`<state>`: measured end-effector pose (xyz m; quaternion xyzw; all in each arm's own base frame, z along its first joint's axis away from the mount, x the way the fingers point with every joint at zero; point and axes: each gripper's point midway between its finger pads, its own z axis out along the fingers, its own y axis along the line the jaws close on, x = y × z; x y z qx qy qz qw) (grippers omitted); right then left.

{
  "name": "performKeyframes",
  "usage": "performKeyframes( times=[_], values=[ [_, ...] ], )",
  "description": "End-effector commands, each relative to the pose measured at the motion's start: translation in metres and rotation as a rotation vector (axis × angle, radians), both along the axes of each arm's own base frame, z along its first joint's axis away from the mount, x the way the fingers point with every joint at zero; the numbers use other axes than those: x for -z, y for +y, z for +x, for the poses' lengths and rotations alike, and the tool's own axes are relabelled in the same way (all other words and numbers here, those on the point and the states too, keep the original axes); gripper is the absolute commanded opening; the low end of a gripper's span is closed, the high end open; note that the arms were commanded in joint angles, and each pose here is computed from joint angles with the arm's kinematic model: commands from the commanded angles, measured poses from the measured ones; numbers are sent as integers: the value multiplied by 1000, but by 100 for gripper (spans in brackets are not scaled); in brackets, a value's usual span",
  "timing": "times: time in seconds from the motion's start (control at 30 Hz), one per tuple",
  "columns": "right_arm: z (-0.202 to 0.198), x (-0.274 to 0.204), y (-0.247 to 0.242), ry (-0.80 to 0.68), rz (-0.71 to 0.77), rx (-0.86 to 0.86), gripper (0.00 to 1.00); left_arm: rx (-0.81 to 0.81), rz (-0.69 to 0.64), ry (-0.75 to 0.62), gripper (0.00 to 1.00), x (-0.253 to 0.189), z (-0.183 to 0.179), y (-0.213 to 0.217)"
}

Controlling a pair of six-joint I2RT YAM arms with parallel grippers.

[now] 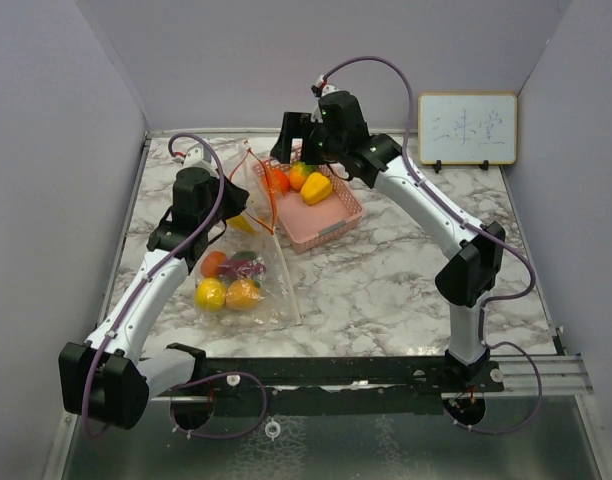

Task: Place the food in the zip-top bag and seal the zipper
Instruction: Place the fake fruit in the zipper food storage bag, then pick up the fake vegetable from the bin.

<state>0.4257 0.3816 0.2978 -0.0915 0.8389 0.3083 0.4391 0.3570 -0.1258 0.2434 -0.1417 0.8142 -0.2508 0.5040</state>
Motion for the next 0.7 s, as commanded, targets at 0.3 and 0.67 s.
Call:
performKeyframes(
  times=[0.3,0.67],
  values=[
    [105,154,-59,177,-218,418,100,33,-27,-57,0,-22,4,-6],
    [123,209,-63,178,-296,408,100,85,13,-63,0,-18,6,-11]
  ],
)
